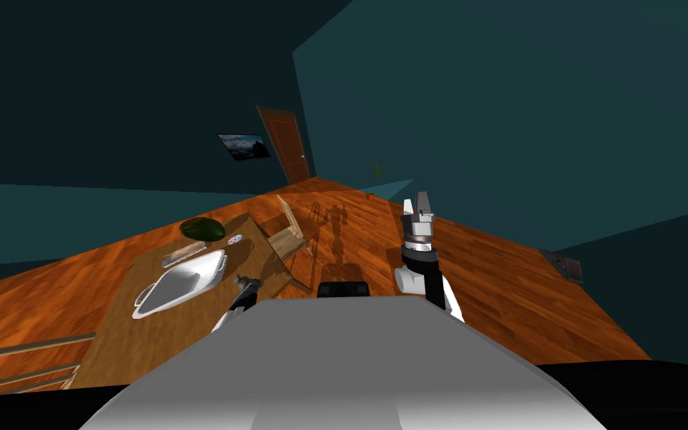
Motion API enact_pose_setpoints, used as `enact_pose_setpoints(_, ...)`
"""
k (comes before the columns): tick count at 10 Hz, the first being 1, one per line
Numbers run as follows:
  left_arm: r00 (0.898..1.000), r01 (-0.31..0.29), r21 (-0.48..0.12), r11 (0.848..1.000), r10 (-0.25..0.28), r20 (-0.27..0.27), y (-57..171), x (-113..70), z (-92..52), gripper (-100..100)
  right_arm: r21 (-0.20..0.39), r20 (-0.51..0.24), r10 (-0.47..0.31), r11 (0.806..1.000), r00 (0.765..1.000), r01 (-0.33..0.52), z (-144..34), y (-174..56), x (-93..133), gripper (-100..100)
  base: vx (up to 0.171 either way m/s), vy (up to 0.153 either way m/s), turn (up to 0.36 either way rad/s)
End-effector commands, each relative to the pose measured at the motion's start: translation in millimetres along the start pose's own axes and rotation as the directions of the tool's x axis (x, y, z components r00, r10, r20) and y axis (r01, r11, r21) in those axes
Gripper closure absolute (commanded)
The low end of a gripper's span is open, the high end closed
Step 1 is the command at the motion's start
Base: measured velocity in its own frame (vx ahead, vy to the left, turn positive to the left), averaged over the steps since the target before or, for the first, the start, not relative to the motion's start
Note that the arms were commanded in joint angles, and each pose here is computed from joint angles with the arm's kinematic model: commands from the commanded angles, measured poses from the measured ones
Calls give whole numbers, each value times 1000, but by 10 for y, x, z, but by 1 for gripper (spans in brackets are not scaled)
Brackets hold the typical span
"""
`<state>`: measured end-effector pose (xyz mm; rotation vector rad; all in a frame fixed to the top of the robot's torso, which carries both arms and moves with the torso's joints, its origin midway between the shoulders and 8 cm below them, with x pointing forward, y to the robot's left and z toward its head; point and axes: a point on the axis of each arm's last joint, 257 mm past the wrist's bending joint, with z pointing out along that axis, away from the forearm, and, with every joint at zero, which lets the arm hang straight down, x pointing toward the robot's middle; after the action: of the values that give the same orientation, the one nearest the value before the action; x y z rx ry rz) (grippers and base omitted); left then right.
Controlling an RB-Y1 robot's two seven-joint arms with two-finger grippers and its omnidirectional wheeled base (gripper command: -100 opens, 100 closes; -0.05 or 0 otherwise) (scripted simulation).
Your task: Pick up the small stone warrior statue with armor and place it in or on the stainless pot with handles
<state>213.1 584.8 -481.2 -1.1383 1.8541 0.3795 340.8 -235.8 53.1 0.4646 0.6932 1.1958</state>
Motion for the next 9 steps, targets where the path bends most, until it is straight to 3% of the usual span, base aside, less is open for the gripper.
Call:
enact_pose_setpoints(1,1000,-14,-8,1000,14,-17,56,119,-30,100,0,0,0,1000,1000,0,0,0,0,0,-64,-162,-37)
enact_pose_setpoints(4,998,-45,-17,999,45,-35,181,240,-65,100,0,0,0,1000,1000,0,1,1,1,0,-112,-188,-72)
enact_pose_setpoints(9,995,-86,-25,996,85,-47,359,321,-85,100,0,0,0,1000,1000,0,0,0,0,0,-101,-111,-87)
